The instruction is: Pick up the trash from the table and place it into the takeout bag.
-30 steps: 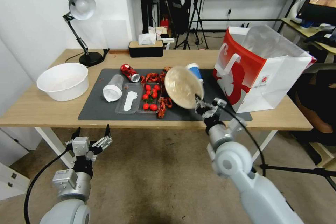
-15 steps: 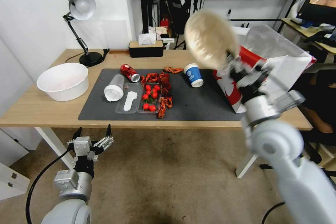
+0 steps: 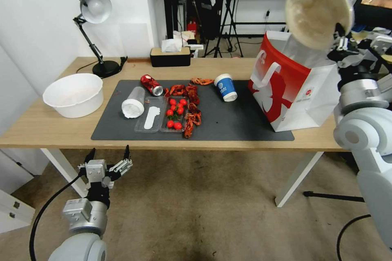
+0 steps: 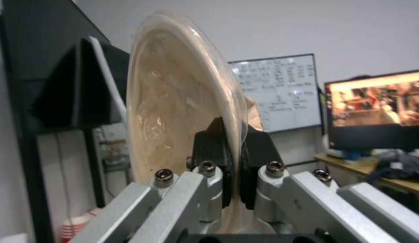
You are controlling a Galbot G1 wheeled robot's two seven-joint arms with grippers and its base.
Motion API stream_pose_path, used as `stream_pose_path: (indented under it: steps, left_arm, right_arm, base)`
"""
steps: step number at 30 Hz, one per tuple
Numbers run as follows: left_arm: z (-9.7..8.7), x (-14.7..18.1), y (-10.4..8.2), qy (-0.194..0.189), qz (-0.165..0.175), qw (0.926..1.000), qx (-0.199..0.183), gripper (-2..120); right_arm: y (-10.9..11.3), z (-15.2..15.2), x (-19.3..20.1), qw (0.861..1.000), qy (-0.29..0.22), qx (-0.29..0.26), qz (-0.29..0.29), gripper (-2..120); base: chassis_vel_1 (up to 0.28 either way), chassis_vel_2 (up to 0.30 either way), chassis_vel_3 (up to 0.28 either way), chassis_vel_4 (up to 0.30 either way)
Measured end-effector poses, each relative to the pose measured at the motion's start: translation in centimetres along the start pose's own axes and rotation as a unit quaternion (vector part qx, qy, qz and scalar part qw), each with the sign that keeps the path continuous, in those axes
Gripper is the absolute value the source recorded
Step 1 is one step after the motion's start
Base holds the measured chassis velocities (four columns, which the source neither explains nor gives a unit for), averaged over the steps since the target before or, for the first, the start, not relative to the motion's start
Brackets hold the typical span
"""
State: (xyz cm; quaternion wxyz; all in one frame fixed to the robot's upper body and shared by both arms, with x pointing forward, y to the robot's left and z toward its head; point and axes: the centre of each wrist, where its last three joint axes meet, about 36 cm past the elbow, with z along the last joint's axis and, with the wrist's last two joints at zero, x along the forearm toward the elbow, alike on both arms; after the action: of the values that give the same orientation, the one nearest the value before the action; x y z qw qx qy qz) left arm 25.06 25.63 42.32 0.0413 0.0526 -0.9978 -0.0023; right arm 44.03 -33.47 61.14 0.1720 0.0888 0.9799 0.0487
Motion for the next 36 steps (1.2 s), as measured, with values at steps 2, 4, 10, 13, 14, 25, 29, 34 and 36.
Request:
stream_pose_path:
  steps: [2,4,10,13,14,25,29,34,36]
  left_arm:
    - [0.0,0.0,0.0,0.0,0.0,1.0,0.0,100]
    - [0.0,0.0,0.0,0.0,0.0,1.0,0.0,100]
    - [0.1,0.0,0.1,0.001,0.0,1.0,-0.002,100]
    - [0.2,0.0,0.1,0.002,0.0,1.0,-0.002,100]
    - [0.2,0.0,0.1,0.002,0.0,1.0,-0.002,100]
    - [0.3,-0.1,0.0,0.003,0.001,1.0,-0.001,100]
    - [0.3,-0.1,0.0,0.003,0.001,1.0,-0.001,100]
    - [0.2,0.0,0.1,0.002,0.0,1.0,-0.001,100]
    - [0.2,0.0,0.1,0.002,0.0,1.0,-0.001,100]
  right_arm:
    - [0.0,0.2,-0.1,1.0,0.006,0.003,0.005,2]
    - [0.0,0.9,-0.2,0.999,0.029,0.007,0.021,2]
    - [0.2,1.8,-0.4,0.998,0.054,0.008,0.037,15]
    - [0.1,1.9,-0.6,0.998,0.057,0.008,0.041,26]
    - [0.1,1.9,-0.7,0.997,0.057,0.008,0.042,32]
    - [0.3,-0.5,-0.7,0.998,0.007,-0.062,-0.007,70]
    - [1.0,-1.4,0.4,0.993,-0.016,-0.103,-0.062,84]
    - [1.8,-1.1,3.0,0.982,-0.023,-0.128,-0.14,99]
    - [2.0,-0.9,3.9,0.978,-0.025,-0.132,-0.16,100]
  base:
    - [0.0,0.0,0.0,0.0]
    - [0.0,0.0,0.0,0.0]
    - [0.0,0.0,0.0,0.0]
    - [0.0,0.0,0.0,0.0]
    - [0.0,0.0,0.0,0.0]
    - [0.0,0.0,0.0,0.0]
    - [0.0,0.0,0.0,0.0]
    - [0.0,0.0,0.0,0.0]
    - [0.0,0.0,0.0,0.0]
